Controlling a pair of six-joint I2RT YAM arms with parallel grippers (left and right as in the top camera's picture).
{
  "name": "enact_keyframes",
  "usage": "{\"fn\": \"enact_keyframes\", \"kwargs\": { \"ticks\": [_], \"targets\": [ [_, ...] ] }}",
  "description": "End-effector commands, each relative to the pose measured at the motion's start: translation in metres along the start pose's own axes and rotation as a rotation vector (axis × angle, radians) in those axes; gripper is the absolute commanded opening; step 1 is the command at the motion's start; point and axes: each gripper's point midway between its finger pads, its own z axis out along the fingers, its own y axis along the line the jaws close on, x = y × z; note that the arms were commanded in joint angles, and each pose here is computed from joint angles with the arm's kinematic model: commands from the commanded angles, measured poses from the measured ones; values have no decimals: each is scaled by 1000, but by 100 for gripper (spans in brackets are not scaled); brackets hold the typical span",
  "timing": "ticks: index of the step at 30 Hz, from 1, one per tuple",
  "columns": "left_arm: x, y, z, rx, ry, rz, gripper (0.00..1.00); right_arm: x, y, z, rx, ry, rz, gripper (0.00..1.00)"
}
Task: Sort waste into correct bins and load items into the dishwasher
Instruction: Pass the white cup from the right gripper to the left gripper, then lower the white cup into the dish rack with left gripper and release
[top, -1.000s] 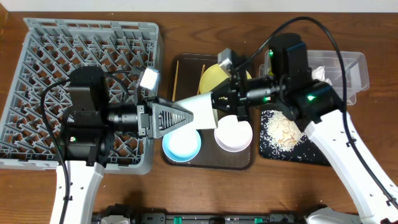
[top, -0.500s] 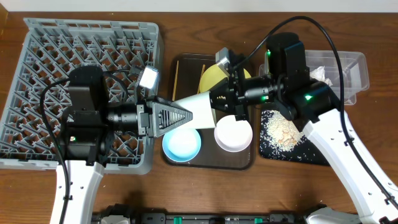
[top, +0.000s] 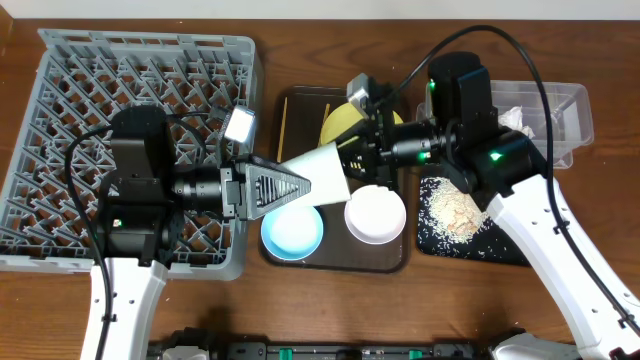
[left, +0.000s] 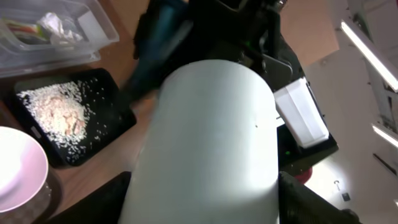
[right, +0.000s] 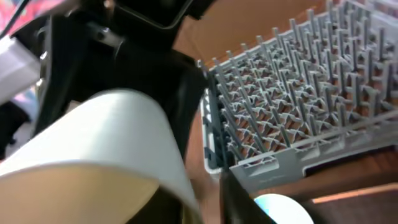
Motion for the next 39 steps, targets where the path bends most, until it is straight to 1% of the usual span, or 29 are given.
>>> {"fn": "enact_keyframes", "kwargs": {
  "ticks": [1,5,7,10,14,17,19,22,24,26,30,33,34,36,39],
  "targets": [
    [-3,-6,0,-8,-7,36,61,0,-11,4,48,6,3,27],
    [-11,8,-1,-91,-55,35,58,-3,-22,-9,83,-15,14,31],
    [-16,18,-3,-146,-86,31,56,-6,-32,-20,114,-34,36,32],
    [-21,39,-9,-265,-141,-19,53,-9,-47,-40,164,-67,100,33],
    [-20,81,-36,-508,-239,-134,52,-3,-61,-59,212,-80,188,34],
    [-22,92,-55,-628,-300,-163,49,7,-70,-63,262,-61,244,35],
    [-21,101,-78,-781,-344,-179,47,16,-78,-65,325,-38,284,36],
    [-8,115,-123,-1084,-390,-237,47,34,-87,-66,403,13,350,38],
    [6,119,-151,-1263,-395,-280,47,46,-91,-66,453,51,388,40],
    [20,121,-169,-1379,-382,-319,47,59,-95,-68,512,95,422,40],
    [42,124,-190,-1521,-342,-382,47,79,-101,-69,616,175,449,41],
    [56,125,-205,-1624,-310,-420,47,88,-99,-65,648,218,445,44],
    [65,125,-218,-1708,-288,-440,48,90,-97,-61,646,233,440,45],
    [73,123,-233,-1802,-276,-473,48,93,-94,-57,650,251,433,45],
    [81,123,-246,-1864,-275,-526,48,100,-97,-58,715,277,456,45]
  ]
}}
